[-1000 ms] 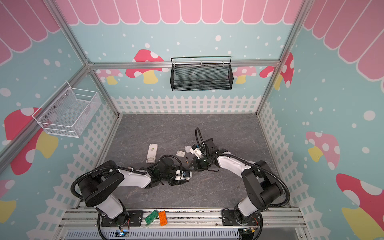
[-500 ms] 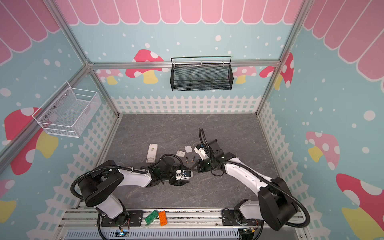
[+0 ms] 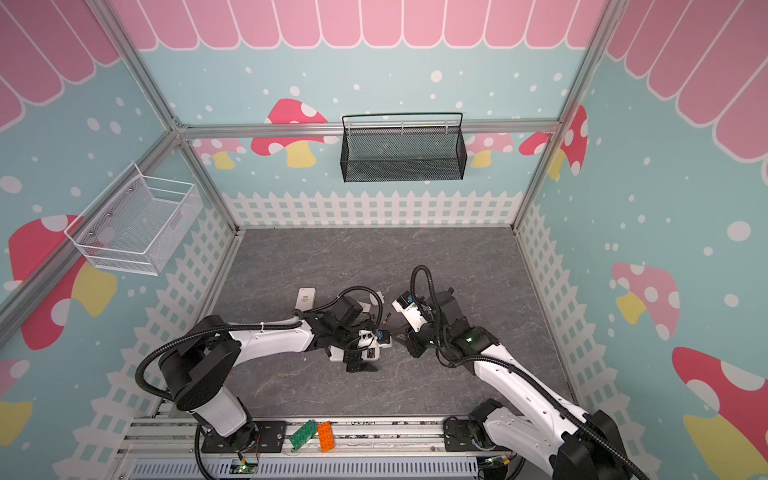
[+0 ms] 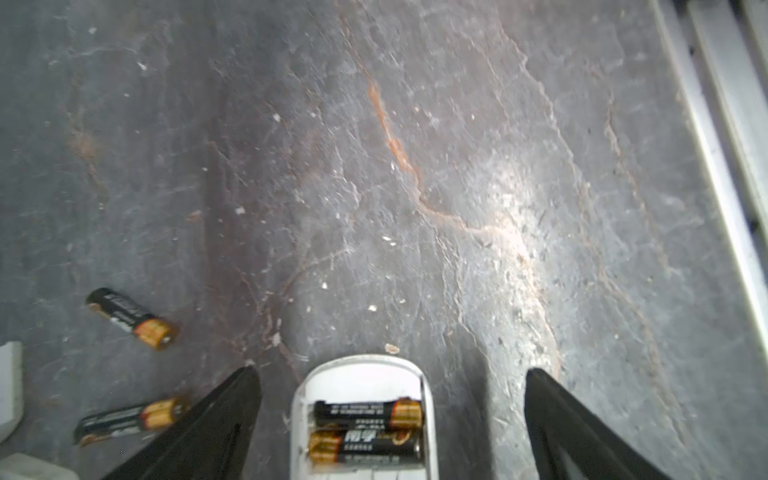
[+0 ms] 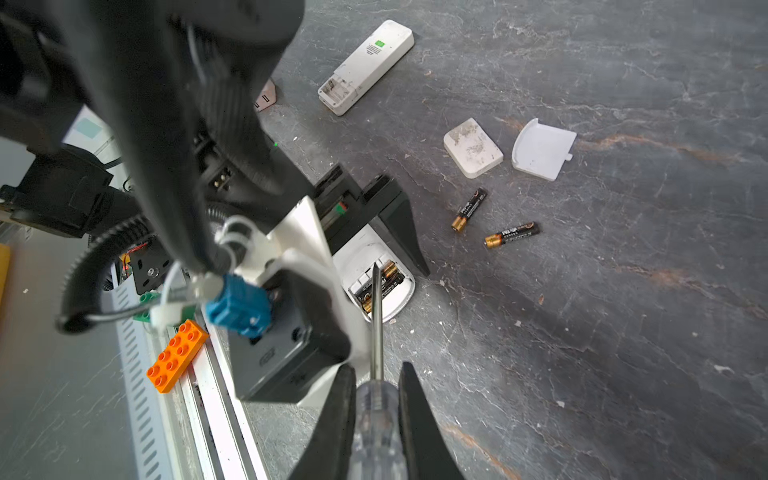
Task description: Unload the batteries from the remote control
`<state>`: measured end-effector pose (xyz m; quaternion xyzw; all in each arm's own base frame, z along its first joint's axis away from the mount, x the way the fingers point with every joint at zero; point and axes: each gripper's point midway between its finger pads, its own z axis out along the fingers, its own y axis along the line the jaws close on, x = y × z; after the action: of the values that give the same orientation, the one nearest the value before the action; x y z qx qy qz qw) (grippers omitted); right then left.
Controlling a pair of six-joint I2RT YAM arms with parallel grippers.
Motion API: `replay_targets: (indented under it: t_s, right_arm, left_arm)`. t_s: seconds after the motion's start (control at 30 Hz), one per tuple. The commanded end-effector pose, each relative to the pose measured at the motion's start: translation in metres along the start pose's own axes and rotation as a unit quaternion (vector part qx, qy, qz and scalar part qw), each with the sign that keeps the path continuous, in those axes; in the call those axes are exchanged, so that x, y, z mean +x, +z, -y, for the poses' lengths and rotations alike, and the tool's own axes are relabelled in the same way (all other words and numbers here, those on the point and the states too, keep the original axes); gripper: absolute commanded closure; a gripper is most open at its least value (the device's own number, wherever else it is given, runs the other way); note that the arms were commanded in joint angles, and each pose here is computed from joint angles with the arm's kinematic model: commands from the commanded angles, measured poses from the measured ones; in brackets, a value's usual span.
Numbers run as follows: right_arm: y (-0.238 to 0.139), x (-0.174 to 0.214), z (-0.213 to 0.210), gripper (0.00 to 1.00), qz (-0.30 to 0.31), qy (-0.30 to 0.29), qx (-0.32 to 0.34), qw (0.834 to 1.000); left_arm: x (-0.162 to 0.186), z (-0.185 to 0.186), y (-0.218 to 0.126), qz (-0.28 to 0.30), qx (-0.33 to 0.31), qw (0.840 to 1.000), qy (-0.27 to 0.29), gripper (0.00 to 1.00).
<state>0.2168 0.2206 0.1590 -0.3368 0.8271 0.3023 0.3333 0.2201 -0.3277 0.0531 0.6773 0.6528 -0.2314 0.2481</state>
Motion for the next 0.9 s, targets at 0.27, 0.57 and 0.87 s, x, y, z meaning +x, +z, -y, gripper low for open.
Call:
replay_targets:
  t_s: [0.27, 0.57, 0.87]
  right_arm:
    - [0.011, -0.008, -0.001, 1.0, -0.03, -0.134, -0.026, 0.99]
    - [0.02, 0.024, -0.02, 1.0, -0.12, -0.184, -0.133, 0.966]
    - [0.036, 0.037, -0.026, 1.0, -0.142, -0.189, -0.164, 0.958]
  left_arm:
    - [0.041, -0.006, -0.057, -0.106, -0.023, 0.99, -0.088, 0.01]
    - [0.069, 0.011, -0.051, -0.127, 0.003, 0.992, -0.02, 0.0]
    - [0.092, 0.012, -0.042, -0.145, 0.013, 0.989, -0.028, 0.06]
